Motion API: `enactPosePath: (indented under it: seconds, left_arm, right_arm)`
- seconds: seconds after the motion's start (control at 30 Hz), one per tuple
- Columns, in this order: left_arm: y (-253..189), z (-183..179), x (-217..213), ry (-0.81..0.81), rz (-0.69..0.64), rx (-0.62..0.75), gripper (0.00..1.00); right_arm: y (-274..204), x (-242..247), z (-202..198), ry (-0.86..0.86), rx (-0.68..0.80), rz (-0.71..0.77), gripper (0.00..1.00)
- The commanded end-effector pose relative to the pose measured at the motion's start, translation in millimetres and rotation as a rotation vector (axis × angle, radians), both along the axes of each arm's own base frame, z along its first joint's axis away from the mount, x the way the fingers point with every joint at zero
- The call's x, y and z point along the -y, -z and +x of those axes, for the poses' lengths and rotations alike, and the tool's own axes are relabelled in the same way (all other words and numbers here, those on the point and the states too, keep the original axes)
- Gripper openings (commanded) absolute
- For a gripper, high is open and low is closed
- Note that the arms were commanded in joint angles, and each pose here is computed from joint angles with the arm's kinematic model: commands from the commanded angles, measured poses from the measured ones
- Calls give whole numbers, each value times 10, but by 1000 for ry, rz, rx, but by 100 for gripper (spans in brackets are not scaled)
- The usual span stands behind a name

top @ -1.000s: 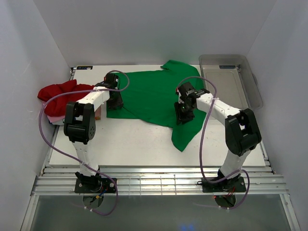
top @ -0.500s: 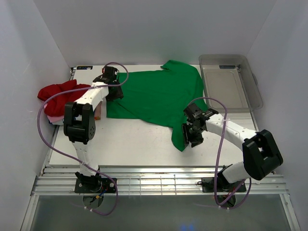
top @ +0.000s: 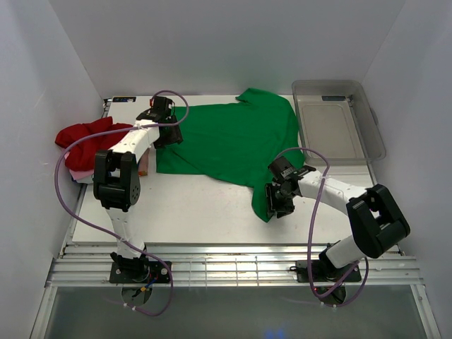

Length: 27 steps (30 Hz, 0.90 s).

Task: Fold and stack the t-shirts
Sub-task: Flatten the tshirt out

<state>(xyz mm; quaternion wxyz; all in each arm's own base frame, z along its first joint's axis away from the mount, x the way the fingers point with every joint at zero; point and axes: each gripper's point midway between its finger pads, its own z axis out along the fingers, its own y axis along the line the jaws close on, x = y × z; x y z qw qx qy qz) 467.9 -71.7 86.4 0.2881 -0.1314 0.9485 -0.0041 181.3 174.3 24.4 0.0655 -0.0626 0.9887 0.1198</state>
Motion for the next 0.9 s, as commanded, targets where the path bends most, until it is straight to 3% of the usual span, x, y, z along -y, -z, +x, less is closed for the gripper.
enactPosePath:
  seconds: [0.0, 0.23, 0.3, 0.33, 0.4, 0.87]
  left_arm:
    - [-329, -5, -25, 3, 5, 71, 69]
    - [-300, -19, -45, 6, 18, 63, 70]
    - [-291, 20, -56, 8, 26, 63, 70]
    - [-268, 35, -60, 15, 33, 58, 70]
    - [-219, 86, -63, 12, 45, 46, 70]
    - [127, 350, -120, 1, 113, -8, 70]
  right_arm:
    - [-22, -147, 131, 15, 35, 47, 49]
    - [172, -97, 106, 9, -1, -6, 46]
    - [210, -87, 85, 7, -5, -17, 32]
    - [219, -75, 69, 8, -8, -22, 18]
    - [193, -43, 43, 10, -7, -40, 11]
    - [-449, 156, 95, 77, 117, -95, 8]
